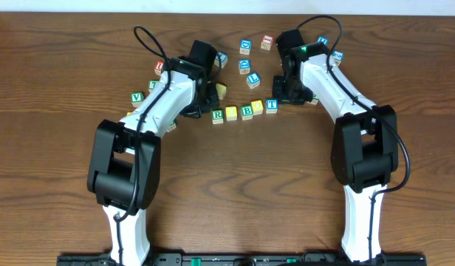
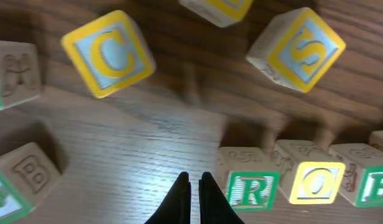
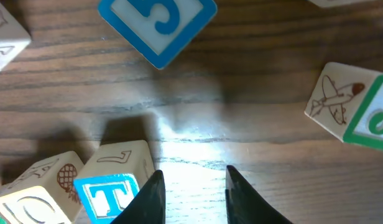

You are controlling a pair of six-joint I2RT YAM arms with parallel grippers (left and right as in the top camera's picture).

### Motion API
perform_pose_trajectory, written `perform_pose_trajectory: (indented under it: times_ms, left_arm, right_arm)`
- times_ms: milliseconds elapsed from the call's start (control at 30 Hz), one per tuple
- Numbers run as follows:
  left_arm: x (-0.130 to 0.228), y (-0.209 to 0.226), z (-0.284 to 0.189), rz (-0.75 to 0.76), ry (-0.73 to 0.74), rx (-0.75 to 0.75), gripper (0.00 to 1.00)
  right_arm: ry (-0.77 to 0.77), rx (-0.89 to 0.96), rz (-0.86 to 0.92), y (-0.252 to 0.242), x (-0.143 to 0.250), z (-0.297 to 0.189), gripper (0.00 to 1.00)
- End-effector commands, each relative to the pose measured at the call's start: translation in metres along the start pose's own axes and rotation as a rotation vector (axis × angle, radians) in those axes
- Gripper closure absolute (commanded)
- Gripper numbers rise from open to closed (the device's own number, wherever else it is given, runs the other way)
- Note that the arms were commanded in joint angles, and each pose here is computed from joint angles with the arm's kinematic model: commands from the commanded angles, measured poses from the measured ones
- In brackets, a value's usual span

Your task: Spell out ROBOT

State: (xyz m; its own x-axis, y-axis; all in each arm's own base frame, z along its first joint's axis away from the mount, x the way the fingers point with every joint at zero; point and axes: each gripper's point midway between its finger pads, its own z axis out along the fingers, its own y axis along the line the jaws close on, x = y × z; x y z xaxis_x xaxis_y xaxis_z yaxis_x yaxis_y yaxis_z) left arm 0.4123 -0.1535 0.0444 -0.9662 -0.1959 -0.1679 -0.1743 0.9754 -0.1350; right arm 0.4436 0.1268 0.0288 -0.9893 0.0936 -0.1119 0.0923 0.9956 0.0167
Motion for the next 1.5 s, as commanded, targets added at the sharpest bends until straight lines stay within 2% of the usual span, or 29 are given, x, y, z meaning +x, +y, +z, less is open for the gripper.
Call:
perform_pose_trajectory:
  times_ms: [0, 300, 1067, 1467]
  left_arm:
    - [0.006, -0.005, 0.006, 0.026, 0.034, 0.033, 0.92]
    - [0.011, -0.004, 0.02, 0.018, 0.066, 0.027, 0.93]
    - [0.008, -0.001, 0.035, -0.002, 0.054, 0.008, 0.93]
    - [0.013, -0.031, 0.035, 0.06, 0.023, 0.046, 0.93]
  right_arm:
    - [-0.025, 0.008, 0.005, -0.002, -0.005, -0.014, 0.73]
    - [0.024, 0.027, -0.03, -0.007, 0.007, -0.014, 0.73]
    - [0.019, 0.025, -0.03, -0.007, 0.008, -0.008, 0.75]
    - [0.015, 0.023, -0.029, -0.006, 0.006, -0.008, 0.72]
